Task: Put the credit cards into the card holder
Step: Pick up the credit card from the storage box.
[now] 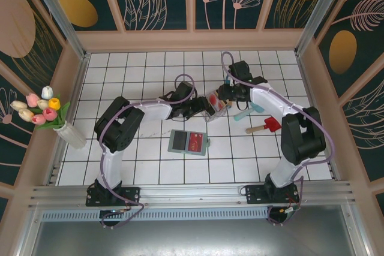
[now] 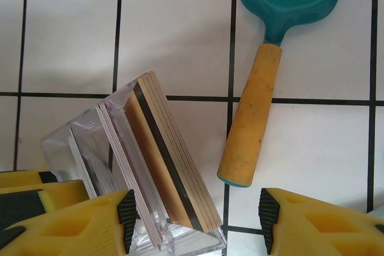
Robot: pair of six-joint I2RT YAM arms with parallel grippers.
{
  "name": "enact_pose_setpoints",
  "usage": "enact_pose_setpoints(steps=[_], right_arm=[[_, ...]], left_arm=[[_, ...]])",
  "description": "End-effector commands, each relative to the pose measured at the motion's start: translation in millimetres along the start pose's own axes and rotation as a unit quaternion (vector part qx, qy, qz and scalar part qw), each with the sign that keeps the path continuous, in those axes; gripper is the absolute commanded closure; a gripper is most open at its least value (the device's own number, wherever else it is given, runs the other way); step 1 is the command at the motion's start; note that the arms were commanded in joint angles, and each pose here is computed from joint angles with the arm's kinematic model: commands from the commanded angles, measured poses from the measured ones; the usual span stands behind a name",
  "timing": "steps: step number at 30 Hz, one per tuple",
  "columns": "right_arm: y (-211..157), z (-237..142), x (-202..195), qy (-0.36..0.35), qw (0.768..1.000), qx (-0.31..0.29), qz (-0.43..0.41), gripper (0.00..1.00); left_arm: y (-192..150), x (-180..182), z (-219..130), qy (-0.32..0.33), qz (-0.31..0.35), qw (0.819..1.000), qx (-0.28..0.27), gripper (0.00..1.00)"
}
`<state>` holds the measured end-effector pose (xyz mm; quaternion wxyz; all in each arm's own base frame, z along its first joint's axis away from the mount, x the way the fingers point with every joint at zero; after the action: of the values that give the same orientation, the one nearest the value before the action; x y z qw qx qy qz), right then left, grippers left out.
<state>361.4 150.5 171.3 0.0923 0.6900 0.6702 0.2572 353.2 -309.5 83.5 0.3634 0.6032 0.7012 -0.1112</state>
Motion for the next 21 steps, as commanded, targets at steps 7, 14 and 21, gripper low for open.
enact_pose_setpoints(steps=[7,14,21], right_arm=[[7.7,23.1,2.7,-0.021,0.998,0.028,-0.054,0.41],[12.4,38.8,-5.4,-0.092,0.992,0.030,-0.078,0.44],[20.0,28.6,-1.8,-0.104,0.990,0.011,-0.094,0.48]], left_arm=[[-0.4,19.4,7.0,0.039,0.001,0.999,-0.001,0.41],[-1.6,26.9,11.2,0.057,0.012,0.998,0.005,0.42],[-4.3,33.3,14.2,0.066,0.012,0.998,0.008,0.43]])
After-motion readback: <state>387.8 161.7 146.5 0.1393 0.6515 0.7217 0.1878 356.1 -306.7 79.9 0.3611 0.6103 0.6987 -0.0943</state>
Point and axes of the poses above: each hand's point on the last joint's axis, 136 mm out from that joint toward the fingers, its own z axis out along the fingers, its own x axis along the line the jaws close on, y = z × x, the point moved 7 cm from there along -z, back along the fingers, and after that the axes turned 6 degrees about z, right-handed, at the moved point
